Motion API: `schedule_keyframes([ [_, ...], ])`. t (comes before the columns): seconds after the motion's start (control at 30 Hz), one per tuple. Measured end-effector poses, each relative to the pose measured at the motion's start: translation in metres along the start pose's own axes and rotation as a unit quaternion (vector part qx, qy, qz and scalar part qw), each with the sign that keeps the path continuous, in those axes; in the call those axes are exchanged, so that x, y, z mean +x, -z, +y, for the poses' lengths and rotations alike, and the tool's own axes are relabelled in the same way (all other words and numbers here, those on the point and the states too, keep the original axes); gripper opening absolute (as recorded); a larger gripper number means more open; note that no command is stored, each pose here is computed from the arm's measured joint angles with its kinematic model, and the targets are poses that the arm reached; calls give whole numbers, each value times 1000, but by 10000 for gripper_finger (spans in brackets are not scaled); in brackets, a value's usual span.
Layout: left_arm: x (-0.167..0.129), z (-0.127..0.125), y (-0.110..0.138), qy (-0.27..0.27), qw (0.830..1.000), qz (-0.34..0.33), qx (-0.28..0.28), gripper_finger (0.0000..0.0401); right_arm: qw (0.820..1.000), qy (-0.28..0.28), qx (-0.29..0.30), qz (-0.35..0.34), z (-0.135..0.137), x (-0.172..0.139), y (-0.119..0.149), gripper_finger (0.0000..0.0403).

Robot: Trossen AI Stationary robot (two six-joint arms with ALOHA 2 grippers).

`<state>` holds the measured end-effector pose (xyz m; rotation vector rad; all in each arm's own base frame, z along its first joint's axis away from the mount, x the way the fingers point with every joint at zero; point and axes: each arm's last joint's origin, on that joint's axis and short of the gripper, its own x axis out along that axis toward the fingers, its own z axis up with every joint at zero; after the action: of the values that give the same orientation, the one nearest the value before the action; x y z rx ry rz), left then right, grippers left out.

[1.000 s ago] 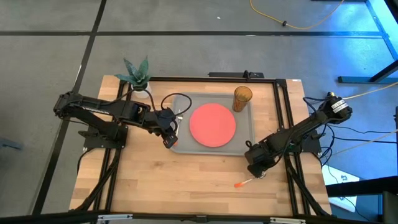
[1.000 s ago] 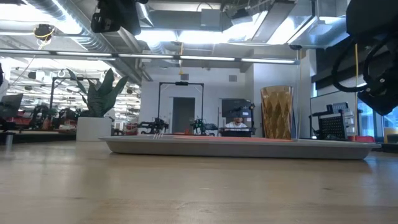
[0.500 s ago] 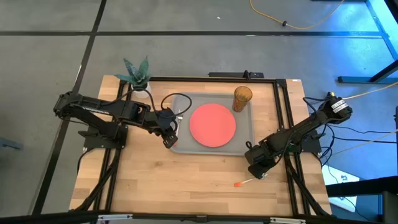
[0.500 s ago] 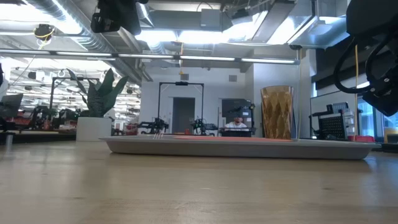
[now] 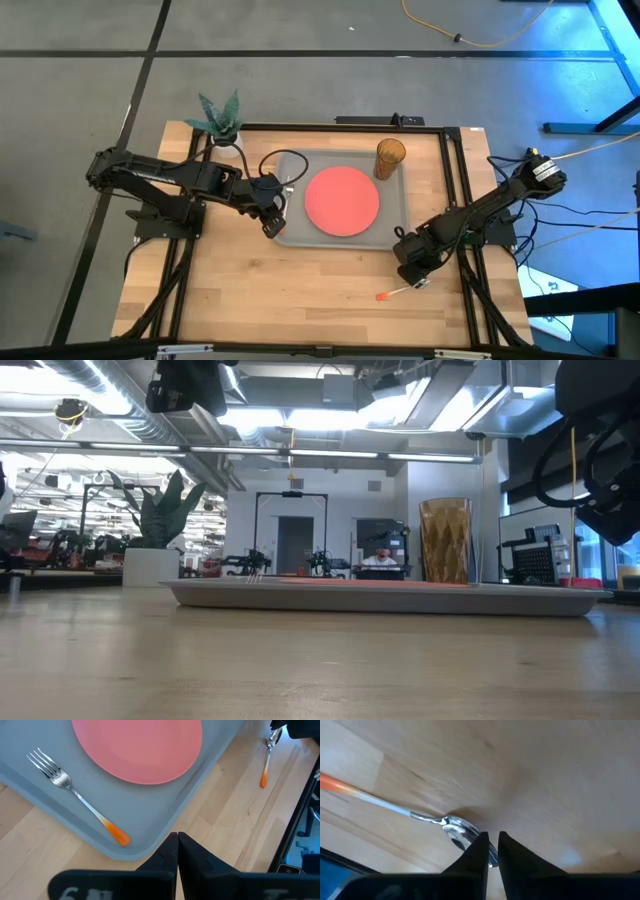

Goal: Pick and place plate/cup/fork/spoon on tray
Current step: Put the orange spoon on the right side of the orange fork on the gray serving tray

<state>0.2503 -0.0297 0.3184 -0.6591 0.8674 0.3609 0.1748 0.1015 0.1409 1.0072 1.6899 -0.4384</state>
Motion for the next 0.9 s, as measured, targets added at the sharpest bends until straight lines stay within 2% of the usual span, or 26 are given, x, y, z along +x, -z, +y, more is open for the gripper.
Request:
schedule_keyframes([
  [0.17,0,0,0,0,1000,0,0,0,1000,-1,-9,-9,0,0,-1,41],
  [0.3,0,0,0,0,1000,0,2,0,996,-42,-84,-14,12,-4,-1,42],
  [0.5,0,0,0,0,1000,0,2,0,975,-81,-204,-34,32,-16,6,42],
  [0.7,0,0,0,0,1000,0,2,0,960,-58,-262,-76,31,-14,8,42],
  [0.9,0,0,0,0,1000,0,1,0,946,-47,-309,-81,30,-12,10,50],
])
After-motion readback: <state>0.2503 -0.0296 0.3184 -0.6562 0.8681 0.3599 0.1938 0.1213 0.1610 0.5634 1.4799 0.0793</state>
